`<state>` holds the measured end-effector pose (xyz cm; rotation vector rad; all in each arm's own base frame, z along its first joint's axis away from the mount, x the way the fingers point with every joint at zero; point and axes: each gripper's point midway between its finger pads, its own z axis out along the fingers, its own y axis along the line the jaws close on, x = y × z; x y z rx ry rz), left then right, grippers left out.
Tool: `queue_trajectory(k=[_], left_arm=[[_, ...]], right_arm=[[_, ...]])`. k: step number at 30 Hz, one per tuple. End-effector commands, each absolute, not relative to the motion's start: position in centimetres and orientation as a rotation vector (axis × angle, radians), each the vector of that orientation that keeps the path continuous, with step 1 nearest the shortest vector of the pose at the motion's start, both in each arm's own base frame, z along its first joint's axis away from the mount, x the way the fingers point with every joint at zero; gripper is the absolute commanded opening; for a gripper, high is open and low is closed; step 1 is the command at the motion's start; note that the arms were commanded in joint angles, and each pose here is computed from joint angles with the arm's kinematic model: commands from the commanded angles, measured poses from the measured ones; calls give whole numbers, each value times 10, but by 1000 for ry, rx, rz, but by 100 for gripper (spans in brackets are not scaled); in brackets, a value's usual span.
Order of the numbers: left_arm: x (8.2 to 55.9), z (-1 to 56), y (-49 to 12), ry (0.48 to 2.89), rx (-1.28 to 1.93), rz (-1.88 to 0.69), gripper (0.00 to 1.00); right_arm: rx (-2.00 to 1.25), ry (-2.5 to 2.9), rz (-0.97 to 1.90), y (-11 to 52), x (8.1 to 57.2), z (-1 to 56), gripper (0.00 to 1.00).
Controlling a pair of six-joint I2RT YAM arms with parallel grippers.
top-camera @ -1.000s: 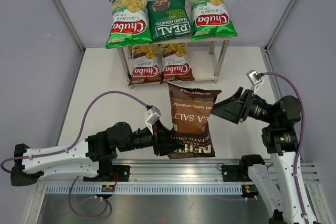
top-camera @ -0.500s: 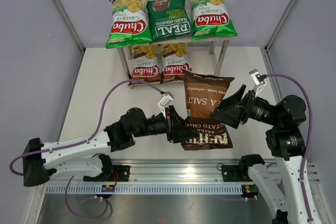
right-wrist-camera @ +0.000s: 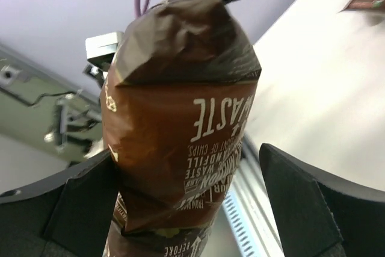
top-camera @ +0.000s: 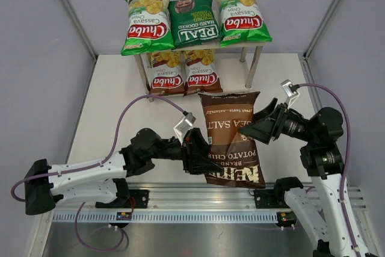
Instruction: Place and organize the chips bags onto the shelf
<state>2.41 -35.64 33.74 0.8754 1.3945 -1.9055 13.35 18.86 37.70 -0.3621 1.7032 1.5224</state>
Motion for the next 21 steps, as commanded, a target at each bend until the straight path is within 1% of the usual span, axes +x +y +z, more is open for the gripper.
queue_trajectory(k=[1,4,6,7,8,10,11,13,14,16,17,18,19,20,21], left_arm=[[-5,375,-342,1076,1047,-1938,0],[-2,369,-347,1100,1072,-1904,0],[0,361,-351,1147,1093,-1878,0],[0,362,-352,1134,1114,-1855,0],[3,355,-354,1176,1118,-1836,0],[13,355,-357,1207,1088,-1774,2],[18,349,-358,1261,1079,-1751,4],[24,352,-358,1283,1054,-1726,4],[27,348,-359,1323,1046,-1707,4],[40,346,-360,1380,991,-1646,6],[44,344,-357,1418,971,-1621,8],[48,342,-356,1437,948,-1602,11],[54,342,-354,1453,905,-1584,15],[56,345,-350,1445,881,-1582,19],[58,341,-348,1457,857,-1579,26]], right_arm=[[-422,1598,1691,194,120,408,99],[-448,1580,1748,194,108,421,99],[-420,1605,1765,194,109,422,97],[-426,1602,1767,194,107,424,89],[-429,1608,1773,194,105,424,84],[-409,1619,1771,194,105,423,70],[-424,1608,1721,193,108,420,58],[-355,1661,1661,191,110,415,56],[-374,1658,1619,190,111,413,55],[-374,1648,1607,188,107,416,49],[-369,1635,1604,188,107,419,46],[-376,1606,1593,187,105,423,34],[-367,1584,1580,186,106,426,30],[-359,1572,1587,186,105,430,29],[-374,1533,1583,185,102,436,21]])
